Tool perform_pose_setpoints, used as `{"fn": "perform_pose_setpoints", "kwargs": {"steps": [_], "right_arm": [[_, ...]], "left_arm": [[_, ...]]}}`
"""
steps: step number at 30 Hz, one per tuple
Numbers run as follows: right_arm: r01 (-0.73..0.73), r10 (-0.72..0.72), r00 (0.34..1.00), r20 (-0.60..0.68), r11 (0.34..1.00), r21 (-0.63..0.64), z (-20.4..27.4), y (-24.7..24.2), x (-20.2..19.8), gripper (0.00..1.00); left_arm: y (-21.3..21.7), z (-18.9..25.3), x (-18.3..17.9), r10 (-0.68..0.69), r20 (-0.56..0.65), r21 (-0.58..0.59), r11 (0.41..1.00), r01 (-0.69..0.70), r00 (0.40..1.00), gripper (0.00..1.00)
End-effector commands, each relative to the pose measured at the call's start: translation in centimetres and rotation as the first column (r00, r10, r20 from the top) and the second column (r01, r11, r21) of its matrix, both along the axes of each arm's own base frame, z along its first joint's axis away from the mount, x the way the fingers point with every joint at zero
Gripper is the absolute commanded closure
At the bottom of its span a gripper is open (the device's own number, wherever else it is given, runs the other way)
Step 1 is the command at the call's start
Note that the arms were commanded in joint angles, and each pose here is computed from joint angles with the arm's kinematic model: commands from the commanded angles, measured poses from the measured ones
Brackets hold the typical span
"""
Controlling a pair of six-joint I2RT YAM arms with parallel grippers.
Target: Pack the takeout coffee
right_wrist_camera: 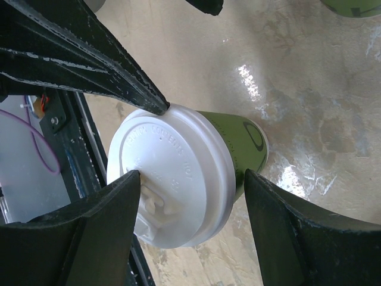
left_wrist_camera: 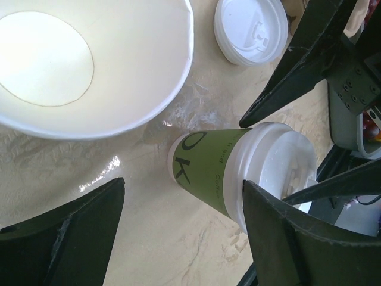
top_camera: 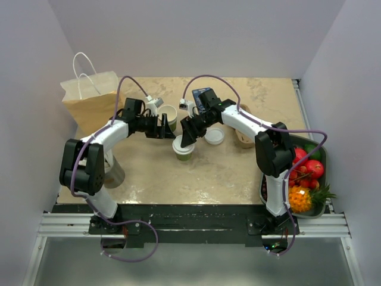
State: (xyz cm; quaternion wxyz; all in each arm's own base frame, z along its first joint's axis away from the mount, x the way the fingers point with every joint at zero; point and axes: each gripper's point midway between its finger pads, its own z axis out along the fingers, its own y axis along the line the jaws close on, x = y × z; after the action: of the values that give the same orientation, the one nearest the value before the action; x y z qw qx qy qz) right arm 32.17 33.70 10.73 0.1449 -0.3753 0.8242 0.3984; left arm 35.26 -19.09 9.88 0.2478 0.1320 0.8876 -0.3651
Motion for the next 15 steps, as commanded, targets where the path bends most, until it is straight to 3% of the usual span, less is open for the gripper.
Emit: {"fn": "perform_pose_setpoints", "kwargs": {"steps": [1, 10, 15], "right_arm": [[0.022, -0.018, 0.999, 0.038, 0.995, -0.1, -3.0, -0.8, 1.1, 0.28], [0.003, 0.0, 1.0, 0.025, 0.995, -0.102, -3.4, -0.9, 0.5, 0.28], [0.0, 0.003, 1.0, 0.031, 0.994, -0.106, -3.3, -1.2, 0.5, 0.28]], "left_arm": [[4.3, -7.3, -2.5, 0.077, -0.119, 0.311, 0.95, -0.037, 0.99, 0.19], [3.6, -9.4, -2.6, 0.036, -0.114, 0.414, 0.91, 0.015, 0.993, 0.2], [3.7, -10.4, -4.2, 0.036, -0.159, 0.405, 0.914, 0.032, 0.987, 0.22]]}}
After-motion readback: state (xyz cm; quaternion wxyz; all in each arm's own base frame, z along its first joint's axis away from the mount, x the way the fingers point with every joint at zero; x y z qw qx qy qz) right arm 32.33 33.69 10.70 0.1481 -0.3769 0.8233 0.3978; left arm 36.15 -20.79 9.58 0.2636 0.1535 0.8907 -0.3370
